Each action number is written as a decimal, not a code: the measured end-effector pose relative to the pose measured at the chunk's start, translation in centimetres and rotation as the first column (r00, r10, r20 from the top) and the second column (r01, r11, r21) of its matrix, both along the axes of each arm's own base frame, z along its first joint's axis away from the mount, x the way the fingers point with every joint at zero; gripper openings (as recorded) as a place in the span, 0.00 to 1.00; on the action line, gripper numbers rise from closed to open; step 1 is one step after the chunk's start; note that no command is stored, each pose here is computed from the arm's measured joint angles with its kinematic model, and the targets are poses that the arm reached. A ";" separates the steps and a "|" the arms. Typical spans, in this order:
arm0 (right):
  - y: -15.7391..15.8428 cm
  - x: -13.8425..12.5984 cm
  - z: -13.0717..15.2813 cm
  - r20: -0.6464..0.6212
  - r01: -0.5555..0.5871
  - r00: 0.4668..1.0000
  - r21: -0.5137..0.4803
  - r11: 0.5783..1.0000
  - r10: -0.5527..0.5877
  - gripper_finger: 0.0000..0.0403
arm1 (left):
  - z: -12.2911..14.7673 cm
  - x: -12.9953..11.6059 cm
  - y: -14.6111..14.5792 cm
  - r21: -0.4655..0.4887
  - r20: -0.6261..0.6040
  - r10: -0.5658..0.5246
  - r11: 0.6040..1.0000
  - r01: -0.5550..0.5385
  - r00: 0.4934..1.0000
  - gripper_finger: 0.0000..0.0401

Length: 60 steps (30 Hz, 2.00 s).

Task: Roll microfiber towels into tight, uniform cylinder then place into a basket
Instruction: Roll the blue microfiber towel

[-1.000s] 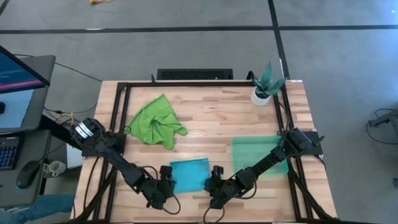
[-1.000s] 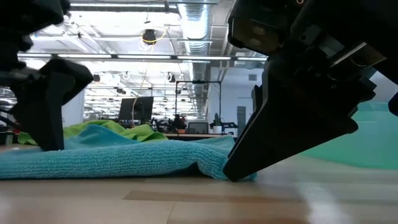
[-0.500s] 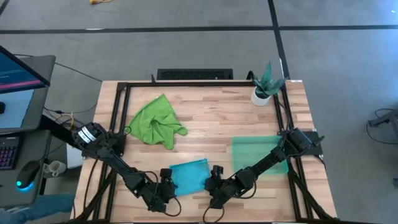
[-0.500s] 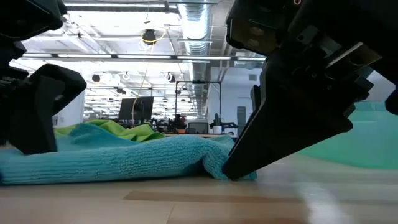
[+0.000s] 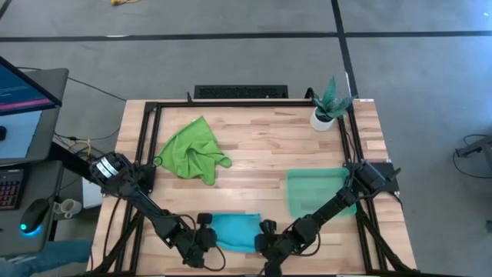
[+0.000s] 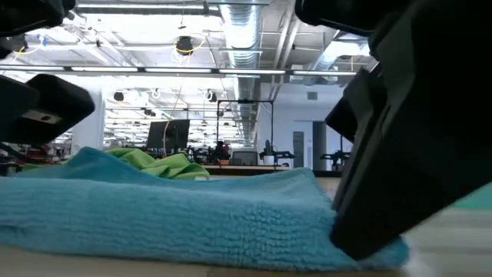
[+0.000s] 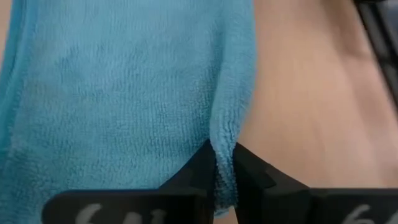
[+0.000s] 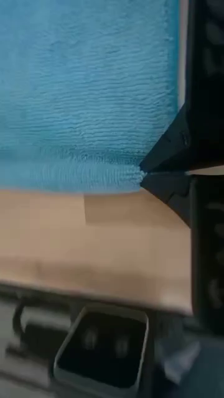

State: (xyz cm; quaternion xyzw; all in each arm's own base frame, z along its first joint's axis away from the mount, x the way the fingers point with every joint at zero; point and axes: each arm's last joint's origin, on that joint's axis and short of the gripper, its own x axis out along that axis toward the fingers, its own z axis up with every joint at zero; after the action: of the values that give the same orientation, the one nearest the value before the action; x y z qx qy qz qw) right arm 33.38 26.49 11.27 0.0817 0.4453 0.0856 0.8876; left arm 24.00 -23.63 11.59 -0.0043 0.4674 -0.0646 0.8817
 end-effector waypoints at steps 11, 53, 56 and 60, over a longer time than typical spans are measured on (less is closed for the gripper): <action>0.6 1.4 1.9 -0.020 0.079 0.997 0.145 0.986 -0.077 0.04 | 1.1 0.1 0.0 -0.255 -0.157 0.097 0.957 -0.136 0.983 0.05; -9.0 6.5 2.1 -0.315 0.703 0.711 0.333 0.629 -0.629 0.01 | 1.1 0.7 1.0 -0.187 -0.134 0.103 0.974 -0.127 0.986 0.04; -10.0 6.7 1.9 -0.339 0.740 0.673 0.315 0.594 -0.658 0.02 | 1.1 0.7 1.1 -0.178 -0.125 0.102 0.976 -0.123 0.987 0.04; -10.9 6.8 1.7 -0.359 0.772 0.636 0.294 0.564 -0.684 0.03 | 1.1 0.7 1.1 -0.164 -0.114 0.098 0.980 -0.116 0.989 0.04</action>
State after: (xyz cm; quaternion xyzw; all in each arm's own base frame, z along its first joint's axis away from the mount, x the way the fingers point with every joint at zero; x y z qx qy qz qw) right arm 40.18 15.59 13.00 0.4564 0.4297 -0.2049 0.7517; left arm 24.73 -22.52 12.70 -0.1083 0.5050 -0.0563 0.8545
